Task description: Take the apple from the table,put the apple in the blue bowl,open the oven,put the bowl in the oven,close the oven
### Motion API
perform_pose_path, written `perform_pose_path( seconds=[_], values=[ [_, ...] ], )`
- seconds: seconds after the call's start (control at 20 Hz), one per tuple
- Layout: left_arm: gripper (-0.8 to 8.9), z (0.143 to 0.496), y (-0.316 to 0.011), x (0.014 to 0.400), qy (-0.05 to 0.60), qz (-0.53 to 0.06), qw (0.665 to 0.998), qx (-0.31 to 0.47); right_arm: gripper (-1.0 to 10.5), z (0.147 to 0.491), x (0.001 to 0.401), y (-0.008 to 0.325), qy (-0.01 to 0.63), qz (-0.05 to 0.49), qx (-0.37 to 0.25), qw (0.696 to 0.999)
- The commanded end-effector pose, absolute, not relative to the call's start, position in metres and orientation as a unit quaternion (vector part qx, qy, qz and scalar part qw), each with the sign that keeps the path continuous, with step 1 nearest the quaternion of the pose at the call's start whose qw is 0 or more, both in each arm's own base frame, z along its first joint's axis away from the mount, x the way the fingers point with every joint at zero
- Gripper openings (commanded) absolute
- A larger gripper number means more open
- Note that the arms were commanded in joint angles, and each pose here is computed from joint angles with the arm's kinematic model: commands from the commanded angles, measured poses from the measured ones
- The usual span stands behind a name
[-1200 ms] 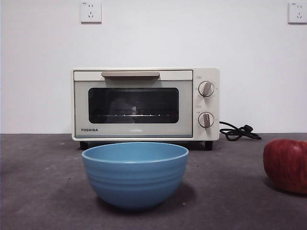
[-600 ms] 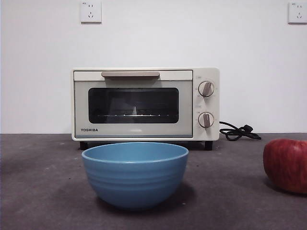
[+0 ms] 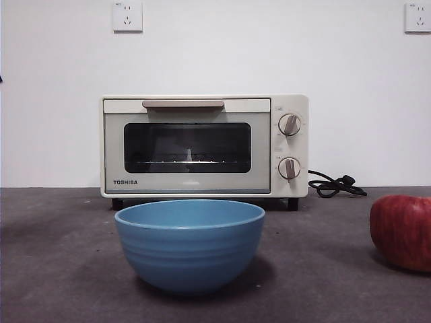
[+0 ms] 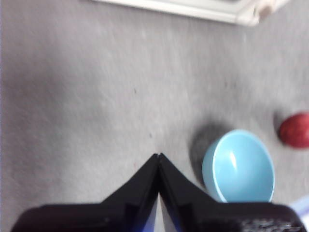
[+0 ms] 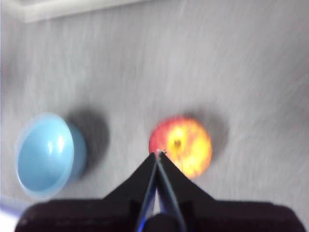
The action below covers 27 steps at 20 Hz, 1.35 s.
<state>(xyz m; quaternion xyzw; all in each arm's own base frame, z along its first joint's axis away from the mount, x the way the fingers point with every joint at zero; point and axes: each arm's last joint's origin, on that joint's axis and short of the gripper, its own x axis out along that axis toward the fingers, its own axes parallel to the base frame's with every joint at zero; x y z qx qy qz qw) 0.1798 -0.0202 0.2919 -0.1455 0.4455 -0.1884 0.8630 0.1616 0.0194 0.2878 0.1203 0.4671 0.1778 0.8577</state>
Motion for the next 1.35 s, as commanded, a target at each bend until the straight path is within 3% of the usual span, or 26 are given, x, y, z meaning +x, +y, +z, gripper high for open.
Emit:
perform_pose_path(
  seconds=[0.05,0.3,0.45,0.6,0.75,0.8,1.05,1.35],
  values=[
    [-0.04,0.287,-0.023,0.183,0.458,-0.205,0.856,-0.127,0.0,0.279,0.172,0.025,0.496,0.190,0.097,0.842],
    [-0.04,0.284,-0.031,0.185,0.467,-0.222,0.848,-0.115,0.2,0.265,0.193,0.043,0.546,0.171,0.053,0.818],
    [-0.04,0.283,-0.035,0.185,0.468,-0.231,0.846,-0.111,2.3,0.269,0.205,0.057,0.560,0.167,0.025,0.811],
    [-0.04,0.284,-0.039,0.185,0.468,-0.239,0.844,-0.106,3.6,0.275,0.218,0.069,0.577,0.163,0.001,0.800],
    [-0.04,0.284,-0.041,0.184,0.469,-0.244,0.843,-0.103,6.4,0.273,0.230,0.075,0.607,0.140,-0.025,0.782],
    [-0.04,0.284,-0.042,0.184,0.469,-0.246,0.842,-0.102,6.8,0.269,0.232,0.076,0.617,0.138,-0.027,0.774],
    [-0.04,0.284,-0.042,0.184,0.469,-0.248,0.842,-0.101,7.0,0.248,0.246,0.080,0.652,0.132,-0.031,0.746],
    [-0.04,0.284,-0.042,0.184,0.469,-0.245,0.843,-0.099,7.0,0.226,0.263,0.085,0.666,0.129,-0.033,0.734]
  ],
)
